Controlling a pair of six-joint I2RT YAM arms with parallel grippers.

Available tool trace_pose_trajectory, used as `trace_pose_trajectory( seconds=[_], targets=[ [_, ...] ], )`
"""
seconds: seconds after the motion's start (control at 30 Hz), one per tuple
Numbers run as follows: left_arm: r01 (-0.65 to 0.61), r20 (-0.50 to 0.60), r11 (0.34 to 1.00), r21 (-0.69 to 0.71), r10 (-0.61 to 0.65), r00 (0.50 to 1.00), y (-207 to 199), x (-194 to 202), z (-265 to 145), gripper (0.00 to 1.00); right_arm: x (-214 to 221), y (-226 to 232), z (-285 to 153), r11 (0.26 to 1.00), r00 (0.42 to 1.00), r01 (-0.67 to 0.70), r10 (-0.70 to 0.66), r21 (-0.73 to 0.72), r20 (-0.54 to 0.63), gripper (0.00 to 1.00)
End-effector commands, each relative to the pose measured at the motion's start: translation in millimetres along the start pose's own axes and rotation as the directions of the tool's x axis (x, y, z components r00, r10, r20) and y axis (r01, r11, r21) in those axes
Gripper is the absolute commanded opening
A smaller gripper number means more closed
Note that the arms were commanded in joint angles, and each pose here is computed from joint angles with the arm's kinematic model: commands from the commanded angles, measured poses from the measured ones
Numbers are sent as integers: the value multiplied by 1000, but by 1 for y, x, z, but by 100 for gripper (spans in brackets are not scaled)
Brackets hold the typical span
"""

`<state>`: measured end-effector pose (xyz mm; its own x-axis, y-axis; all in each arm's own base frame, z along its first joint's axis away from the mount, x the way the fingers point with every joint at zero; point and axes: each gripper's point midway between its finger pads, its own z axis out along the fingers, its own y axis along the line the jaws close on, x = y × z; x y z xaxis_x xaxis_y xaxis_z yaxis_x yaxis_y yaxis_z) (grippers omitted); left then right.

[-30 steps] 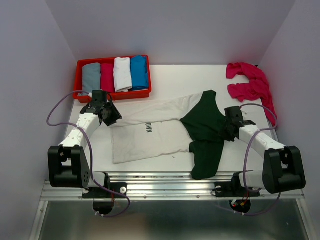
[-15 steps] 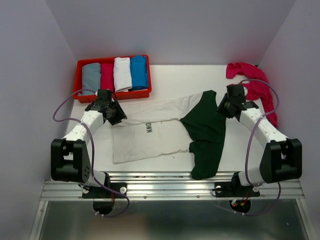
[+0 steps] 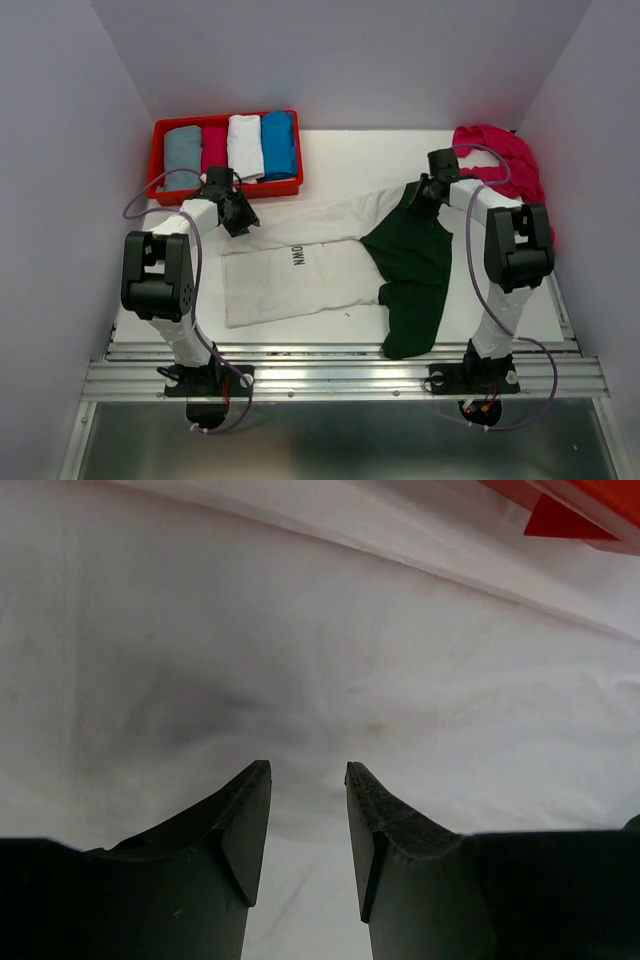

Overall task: Roll the t-shirts
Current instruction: Fold the T-shirt at the center of the board.

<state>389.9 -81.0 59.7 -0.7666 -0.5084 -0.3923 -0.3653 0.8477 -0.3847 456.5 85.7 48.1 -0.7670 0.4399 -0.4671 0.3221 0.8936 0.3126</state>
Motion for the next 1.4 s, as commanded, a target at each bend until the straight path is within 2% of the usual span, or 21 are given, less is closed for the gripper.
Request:
trace_pose_trajectory(
  seconds=[0.0, 0.13, 0.4, 0.6, 1.03, 1.1, 1.23, 1.33, 1.37],
  targets=[
    [28, 18, 1000, -11, -27, 999, 3, -11, 12, 47, -23, 8, 8, 1000, 998, 7, -6, -18, 56, 32],
    [46, -27, 997, -54, -47, 999, 19, 6, 21, 46, -16, -18, 27, 997, 999, -12, 8, 82, 49, 32],
    [92, -38, 982, -162, -100, 994, 52, 14, 23, 46, -3, -63, 40, 974, 998, -54, 45, 221, 45, 32],
    [111, -45, 981, -157, -120, 992, 52, 17, 28, 46, -13, -61, 47, 973, 997, -50, 37, 226, 60, 32],
    [119, 6, 988, -102, -119, 993, 21, -30, 49, 46, -64, -44, 93, 974, 991, -16, -15, 228, 136, 31],
    [113, 10, 989, -95, -113, 994, 18, -34, 46, 46, -72, -38, 93, 978, 989, -3, -28, 210, 144, 31],
    [85, 37, 994, -64, -83, 996, 8, -42, 26, 47, -87, -21, 64, 988, 984, 1, -29, 153, 178, 33],
    [58, 63, 998, -29, -56, 996, -3, -45, 0, 47, -99, -12, 26, 992, 973, 9, -37, 123, 227, 39],
    [50, 58, 998, -28, -48, 997, -4, -41, -6, 47, -111, -4, -1, 995, 962, 11, -38, 99, 271, 42]
  ],
)
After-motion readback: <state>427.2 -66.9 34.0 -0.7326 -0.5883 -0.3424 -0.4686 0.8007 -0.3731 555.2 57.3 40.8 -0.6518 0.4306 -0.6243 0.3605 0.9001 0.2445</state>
